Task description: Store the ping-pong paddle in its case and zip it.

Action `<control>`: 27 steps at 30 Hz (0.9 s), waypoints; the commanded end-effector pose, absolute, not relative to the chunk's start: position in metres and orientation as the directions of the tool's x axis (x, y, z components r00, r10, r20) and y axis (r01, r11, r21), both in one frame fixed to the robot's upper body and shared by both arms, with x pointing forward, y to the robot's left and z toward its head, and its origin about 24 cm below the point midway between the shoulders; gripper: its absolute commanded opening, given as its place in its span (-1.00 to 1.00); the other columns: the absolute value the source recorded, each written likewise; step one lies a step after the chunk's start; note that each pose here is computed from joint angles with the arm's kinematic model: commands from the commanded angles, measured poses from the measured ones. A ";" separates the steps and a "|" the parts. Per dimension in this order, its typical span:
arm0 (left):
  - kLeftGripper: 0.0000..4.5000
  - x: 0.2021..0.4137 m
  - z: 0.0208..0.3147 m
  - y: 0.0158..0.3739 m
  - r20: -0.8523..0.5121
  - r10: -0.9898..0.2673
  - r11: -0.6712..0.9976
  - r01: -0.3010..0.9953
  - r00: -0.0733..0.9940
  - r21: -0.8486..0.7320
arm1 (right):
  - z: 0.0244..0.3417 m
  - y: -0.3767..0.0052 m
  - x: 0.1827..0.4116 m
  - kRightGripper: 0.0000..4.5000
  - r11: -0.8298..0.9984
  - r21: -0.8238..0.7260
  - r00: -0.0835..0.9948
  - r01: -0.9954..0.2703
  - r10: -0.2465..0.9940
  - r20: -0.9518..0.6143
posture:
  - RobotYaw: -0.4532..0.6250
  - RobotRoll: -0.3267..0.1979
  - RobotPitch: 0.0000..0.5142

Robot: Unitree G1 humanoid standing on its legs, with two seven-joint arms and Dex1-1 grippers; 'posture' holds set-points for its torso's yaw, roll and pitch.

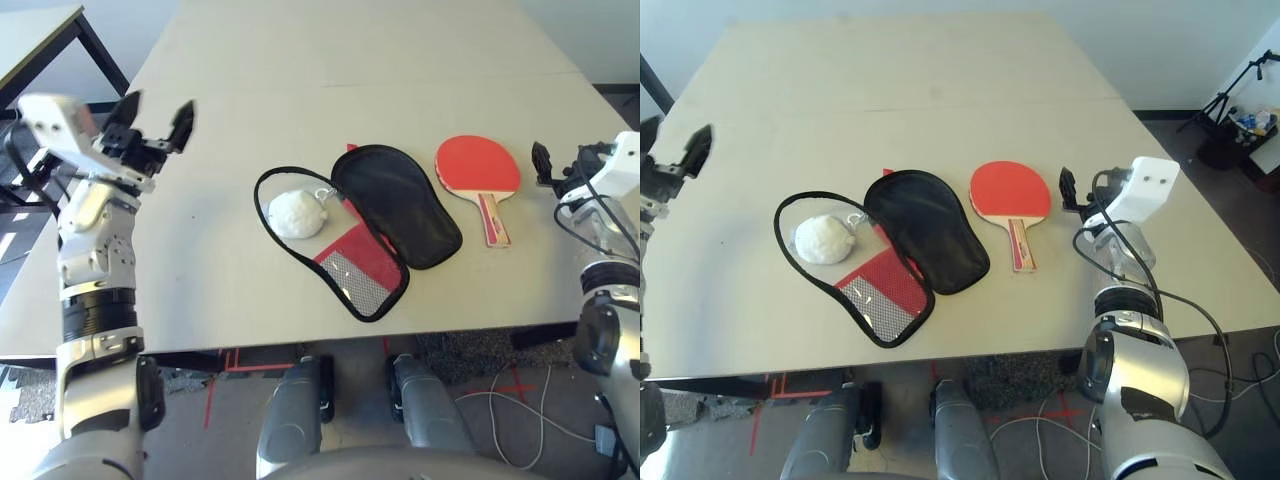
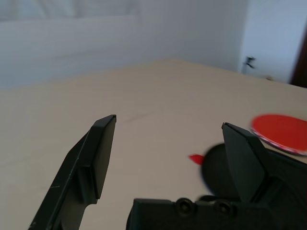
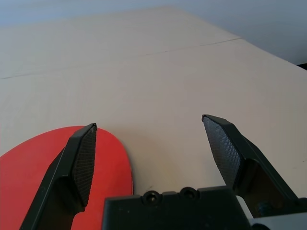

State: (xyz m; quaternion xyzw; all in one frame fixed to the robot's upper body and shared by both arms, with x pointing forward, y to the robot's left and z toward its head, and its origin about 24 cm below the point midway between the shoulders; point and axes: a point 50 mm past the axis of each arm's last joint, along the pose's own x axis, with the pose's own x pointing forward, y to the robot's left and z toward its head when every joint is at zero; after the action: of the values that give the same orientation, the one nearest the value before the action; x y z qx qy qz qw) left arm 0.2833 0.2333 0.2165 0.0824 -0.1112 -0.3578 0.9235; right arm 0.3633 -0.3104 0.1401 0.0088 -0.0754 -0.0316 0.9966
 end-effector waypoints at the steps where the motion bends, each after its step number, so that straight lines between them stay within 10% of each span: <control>1: 1.00 0.267 0.208 0.206 0.016 -0.812 0.576 0.799 0.583 0.175 | 0.150 -0.305 0.368 1.00 0.997 0.033 0.989 0.065 -0.069 0.132 | -0.18 0.25 -0.17; 27: 1.00 0.275 0.182 0.154 -0.047 -0.910 0.401 0.904 0.412 0.147 | 0.196 -0.225 0.322 1.00 1.000 0.007 0.779 0.029 -0.018 -0.627 | -0.34 0.25 -0.14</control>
State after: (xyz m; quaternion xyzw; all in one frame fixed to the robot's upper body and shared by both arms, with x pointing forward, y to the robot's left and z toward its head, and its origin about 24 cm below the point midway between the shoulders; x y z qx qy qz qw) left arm 0.2751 0.1563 0.1856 0.0696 -0.0260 -0.5378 0.8398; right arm 0.3221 -0.2253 0.2011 0.0054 0.3056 -0.0085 0.9521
